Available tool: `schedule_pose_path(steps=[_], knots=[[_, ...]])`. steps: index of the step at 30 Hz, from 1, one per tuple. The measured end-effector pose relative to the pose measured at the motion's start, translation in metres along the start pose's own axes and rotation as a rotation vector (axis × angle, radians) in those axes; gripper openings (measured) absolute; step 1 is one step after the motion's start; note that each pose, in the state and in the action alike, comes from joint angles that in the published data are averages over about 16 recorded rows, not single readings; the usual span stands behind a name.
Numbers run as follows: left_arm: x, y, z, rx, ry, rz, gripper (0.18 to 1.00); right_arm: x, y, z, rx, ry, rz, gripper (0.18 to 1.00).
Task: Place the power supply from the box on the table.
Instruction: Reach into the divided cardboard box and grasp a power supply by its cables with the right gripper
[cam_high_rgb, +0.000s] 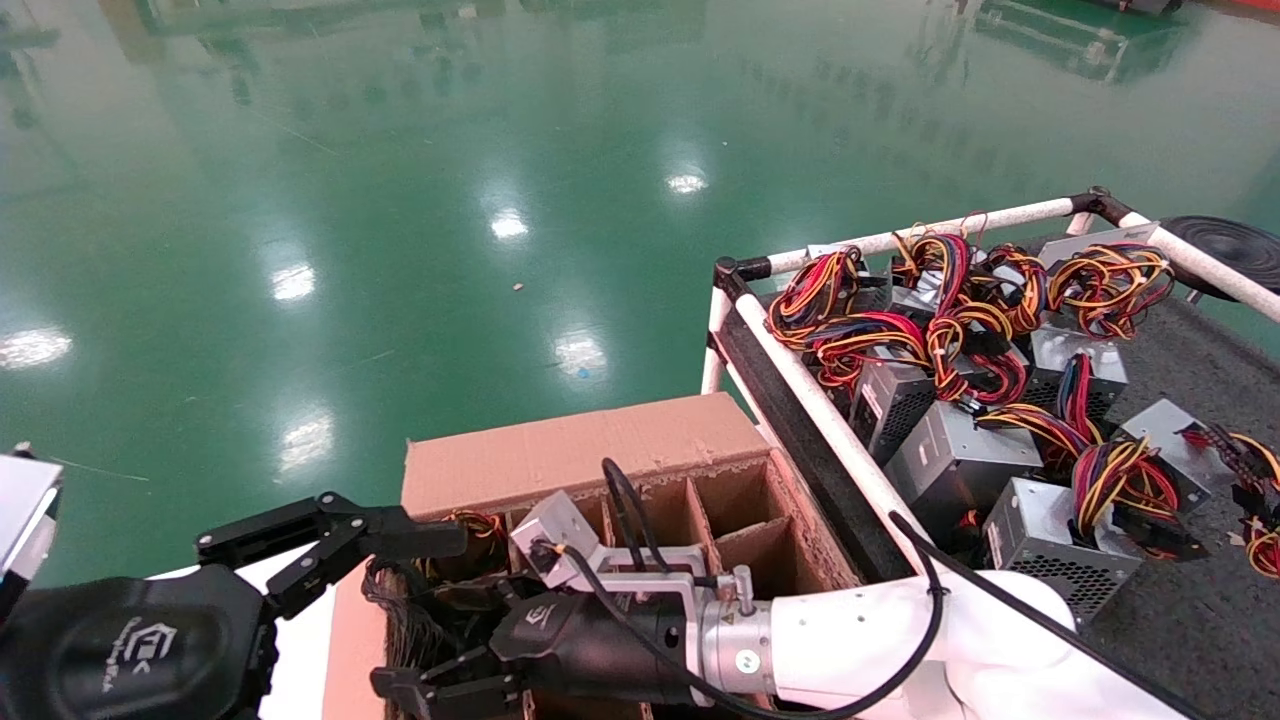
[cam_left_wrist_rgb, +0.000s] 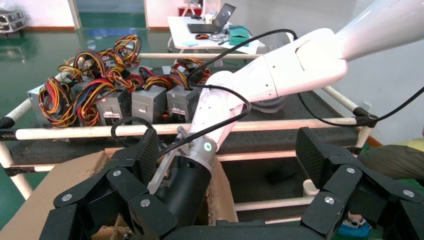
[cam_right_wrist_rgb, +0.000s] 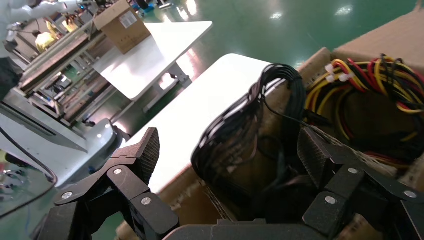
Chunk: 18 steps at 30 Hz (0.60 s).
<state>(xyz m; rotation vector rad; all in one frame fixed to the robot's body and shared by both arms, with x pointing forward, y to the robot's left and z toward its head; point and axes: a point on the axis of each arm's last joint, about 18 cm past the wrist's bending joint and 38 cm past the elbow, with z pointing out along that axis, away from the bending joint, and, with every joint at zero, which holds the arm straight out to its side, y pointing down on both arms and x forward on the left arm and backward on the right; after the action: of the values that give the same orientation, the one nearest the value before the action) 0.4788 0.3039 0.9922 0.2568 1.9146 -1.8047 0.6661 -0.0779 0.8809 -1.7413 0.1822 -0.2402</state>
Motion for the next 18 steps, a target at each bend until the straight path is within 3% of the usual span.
schedule_pose_path(steps=[18], knots=[[0.0,0.0,0.0,0.0,0.0,0.0,1.0,-0.017,0.004,0.021,-0.004,-0.033,0.051,0.993]])
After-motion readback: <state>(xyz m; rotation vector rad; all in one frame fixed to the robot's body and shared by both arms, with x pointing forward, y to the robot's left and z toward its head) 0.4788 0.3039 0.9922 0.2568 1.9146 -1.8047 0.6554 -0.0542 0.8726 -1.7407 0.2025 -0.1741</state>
